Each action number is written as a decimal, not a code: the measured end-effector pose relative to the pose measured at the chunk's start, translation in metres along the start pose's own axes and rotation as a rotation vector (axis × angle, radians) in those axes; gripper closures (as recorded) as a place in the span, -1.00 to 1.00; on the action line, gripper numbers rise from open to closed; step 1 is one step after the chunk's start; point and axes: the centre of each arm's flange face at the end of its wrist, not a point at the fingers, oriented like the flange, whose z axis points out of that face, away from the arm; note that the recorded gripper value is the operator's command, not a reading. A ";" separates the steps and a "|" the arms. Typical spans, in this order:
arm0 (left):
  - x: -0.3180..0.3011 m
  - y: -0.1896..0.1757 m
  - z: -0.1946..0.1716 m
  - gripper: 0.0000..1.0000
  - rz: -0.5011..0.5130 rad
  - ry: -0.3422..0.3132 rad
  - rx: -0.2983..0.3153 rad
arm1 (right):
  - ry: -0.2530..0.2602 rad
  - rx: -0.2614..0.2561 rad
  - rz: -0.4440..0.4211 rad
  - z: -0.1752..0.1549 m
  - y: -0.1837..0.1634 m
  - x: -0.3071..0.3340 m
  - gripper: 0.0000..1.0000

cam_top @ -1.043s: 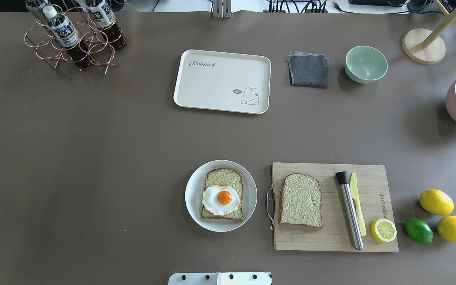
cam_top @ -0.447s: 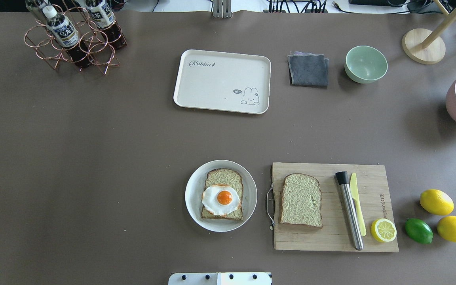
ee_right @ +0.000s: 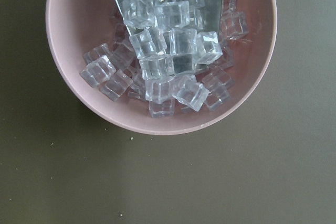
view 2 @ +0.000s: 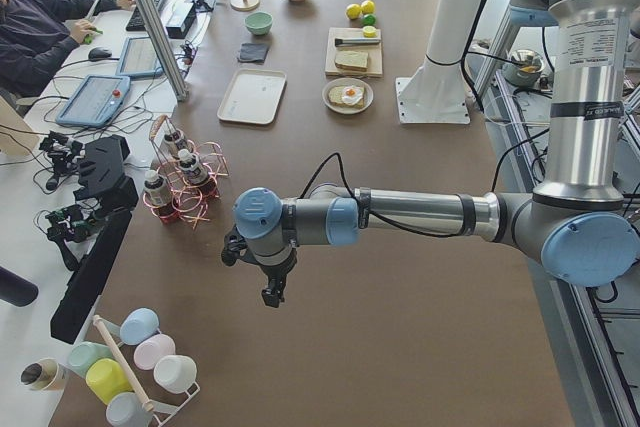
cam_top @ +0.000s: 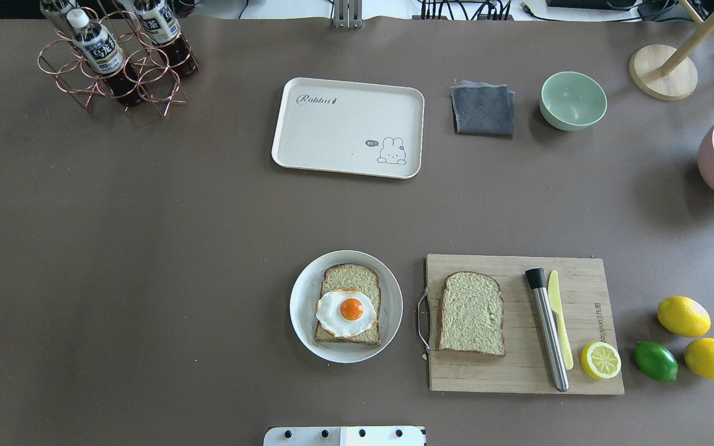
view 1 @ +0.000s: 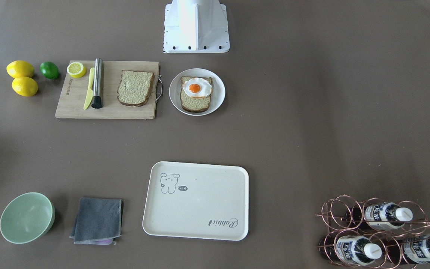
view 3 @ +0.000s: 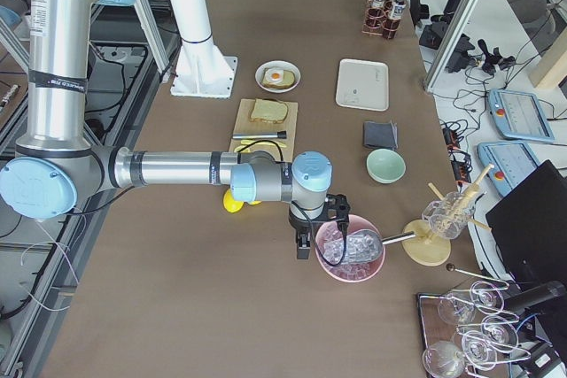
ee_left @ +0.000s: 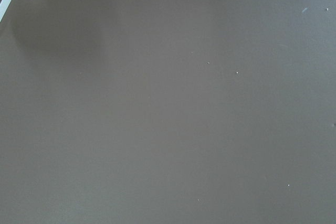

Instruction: Make sandwich and place on tray

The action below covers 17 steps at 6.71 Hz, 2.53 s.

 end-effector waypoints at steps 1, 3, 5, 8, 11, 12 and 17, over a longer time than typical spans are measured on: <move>0.000 0.000 0.000 -0.96 0.000 0.000 0.000 | 0.000 0.000 -0.001 0.000 0.000 0.000 -1.00; 0.000 0.000 0.000 -0.96 0.000 0.000 0.000 | 0.000 0.000 -0.001 0.000 0.000 0.000 -1.00; 0.001 0.000 -0.001 -0.96 0.001 0.000 0.001 | -0.001 0.001 -0.002 0.000 -0.001 -0.001 -1.00; 0.003 -0.004 -0.004 -0.96 0.007 -0.002 0.008 | -0.004 0.005 -0.001 -0.002 -0.004 -0.003 -1.00; 0.007 -0.009 -0.008 -0.96 0.017 -0.004 0.016 | -0.014 0.012 -0.006 -0.005 -0.007 -0.007 -1.00; 0.009 -0.012 -0.010 -0.96 0.022 -0.006 0.021 | -0.016 0.020 -0.014 -0.009 -0.012 -0.011 -1.00; 0.038 -0.055 -0.040 -0.94 0.093 0.064 0.115 | -0.036 0.176 -0.194 -0.020 -0.041 -0.049 -0.98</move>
